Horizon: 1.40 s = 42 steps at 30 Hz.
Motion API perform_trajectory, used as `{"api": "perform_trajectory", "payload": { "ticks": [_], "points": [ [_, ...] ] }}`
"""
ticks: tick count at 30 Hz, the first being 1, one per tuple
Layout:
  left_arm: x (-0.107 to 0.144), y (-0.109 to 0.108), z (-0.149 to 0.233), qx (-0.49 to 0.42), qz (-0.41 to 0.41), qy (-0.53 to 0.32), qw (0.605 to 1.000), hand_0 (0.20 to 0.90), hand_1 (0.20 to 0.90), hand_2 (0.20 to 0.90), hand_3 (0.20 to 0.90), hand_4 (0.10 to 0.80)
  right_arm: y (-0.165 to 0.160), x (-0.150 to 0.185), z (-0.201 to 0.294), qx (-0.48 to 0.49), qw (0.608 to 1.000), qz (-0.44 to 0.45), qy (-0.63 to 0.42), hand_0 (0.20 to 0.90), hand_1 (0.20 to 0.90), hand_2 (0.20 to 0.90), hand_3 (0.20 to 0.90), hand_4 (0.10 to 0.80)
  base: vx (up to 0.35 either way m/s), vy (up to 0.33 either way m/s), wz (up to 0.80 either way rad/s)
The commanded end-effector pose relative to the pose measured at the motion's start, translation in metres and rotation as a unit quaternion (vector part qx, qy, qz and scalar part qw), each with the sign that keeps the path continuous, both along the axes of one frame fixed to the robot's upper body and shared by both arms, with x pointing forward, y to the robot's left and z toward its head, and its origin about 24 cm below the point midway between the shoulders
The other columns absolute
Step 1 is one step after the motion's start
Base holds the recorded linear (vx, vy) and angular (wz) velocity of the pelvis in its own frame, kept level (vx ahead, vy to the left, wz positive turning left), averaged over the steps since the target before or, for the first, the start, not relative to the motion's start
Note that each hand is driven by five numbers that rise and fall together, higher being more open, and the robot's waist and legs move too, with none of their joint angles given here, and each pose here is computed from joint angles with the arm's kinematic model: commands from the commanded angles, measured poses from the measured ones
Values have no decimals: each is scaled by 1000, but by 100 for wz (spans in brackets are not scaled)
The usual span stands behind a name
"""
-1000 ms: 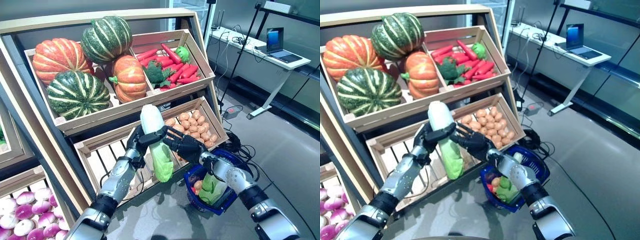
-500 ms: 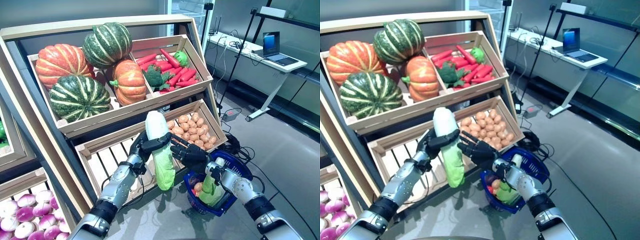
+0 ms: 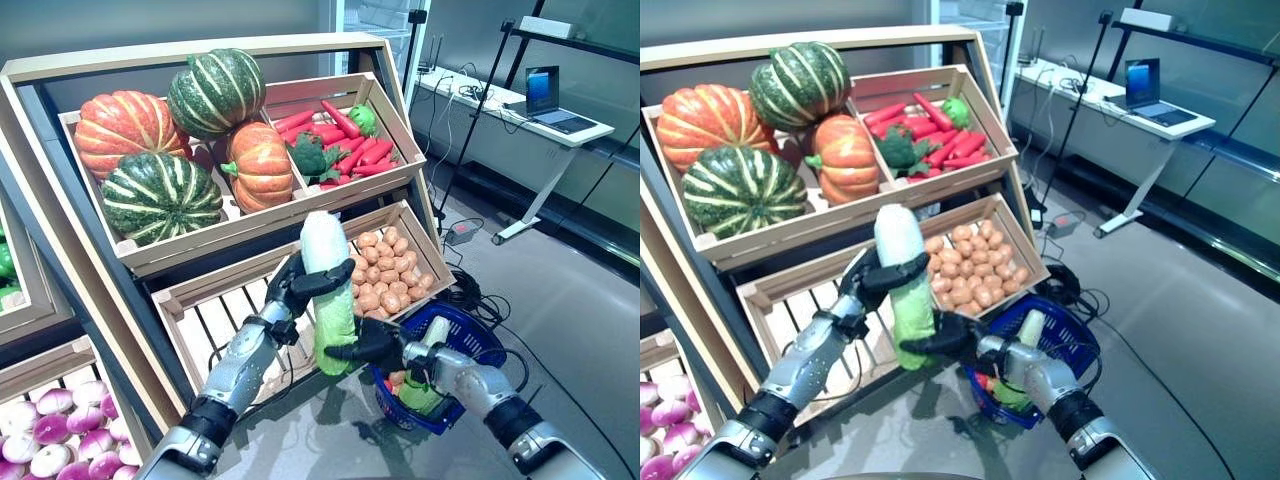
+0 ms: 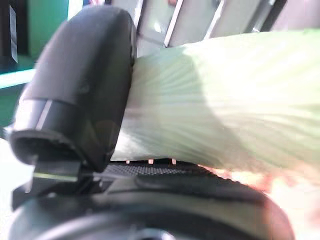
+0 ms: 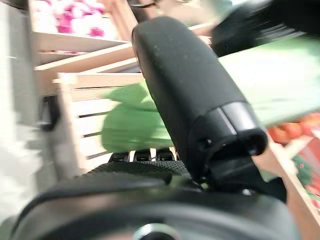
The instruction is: Put vegetables into the basket
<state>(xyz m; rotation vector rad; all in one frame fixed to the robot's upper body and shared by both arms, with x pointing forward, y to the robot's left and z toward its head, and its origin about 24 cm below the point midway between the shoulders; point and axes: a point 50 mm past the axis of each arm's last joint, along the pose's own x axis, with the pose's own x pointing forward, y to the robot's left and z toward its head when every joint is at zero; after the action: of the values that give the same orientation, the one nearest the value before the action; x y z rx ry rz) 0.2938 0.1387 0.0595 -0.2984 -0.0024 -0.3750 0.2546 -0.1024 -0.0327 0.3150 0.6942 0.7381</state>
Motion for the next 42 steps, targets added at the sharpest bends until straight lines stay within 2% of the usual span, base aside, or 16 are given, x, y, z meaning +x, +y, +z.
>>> {"api": "perform_trajectory", "payload": {
  "ticks": [1,8,12,15,21,25,31,37,42],
  "points": [
    [18,-36,107,-43,-65,-244,967,300,300,300,300,400,28,20,26,15,997,16,-74,900,900,900,900,800,0,0,0],
    [7,-57,124,-49,-108,-281,952,300,300,300,300,400,43,26,20,-18,998,-18,-60,900,900,900,900,800,0,0,0],
    [5,-68,125,-60,-130,-270,952,300,300,300,300,400,54,33,25,40,997,-66,-30,900,900,900,900,800,0,0,0],
    [4,-75,119,-52,-146,-254,955,300,300,300,300,400,59,40,38,82,990,-102,-51,900,900,900,900,800,0,0,0],
    [4,-66,105,-40,-135,-231,963,300,300,300,300,400,55,47,64,114,980,-129,-102,900,900,900,900,800,0,0,0],
    [5,-52,98,-23,-114,-226,967,300,300,300,300,400,37,46,70,112,976,-138,-123,900,900,900,900,800,0,0,0],
    [5,-35,95,1,-85,-235,968,300,300,300,300,400,3,42,61,0,970,-158,-184,900,900,900,900,800,0,0,0],
    [2,-17,96,44,-47,-252,966,300,300,300,300,400,-44,37,67,-162,928,-187,-279,900,900,900,900,800,0,0,0],
    [4,-10,95,58,-22,-254,965,300,300,300,300,400,-61,34,70,-208,914,-183,-298,900,900,900,900,800,-3,-2,-6]
  ]
}}
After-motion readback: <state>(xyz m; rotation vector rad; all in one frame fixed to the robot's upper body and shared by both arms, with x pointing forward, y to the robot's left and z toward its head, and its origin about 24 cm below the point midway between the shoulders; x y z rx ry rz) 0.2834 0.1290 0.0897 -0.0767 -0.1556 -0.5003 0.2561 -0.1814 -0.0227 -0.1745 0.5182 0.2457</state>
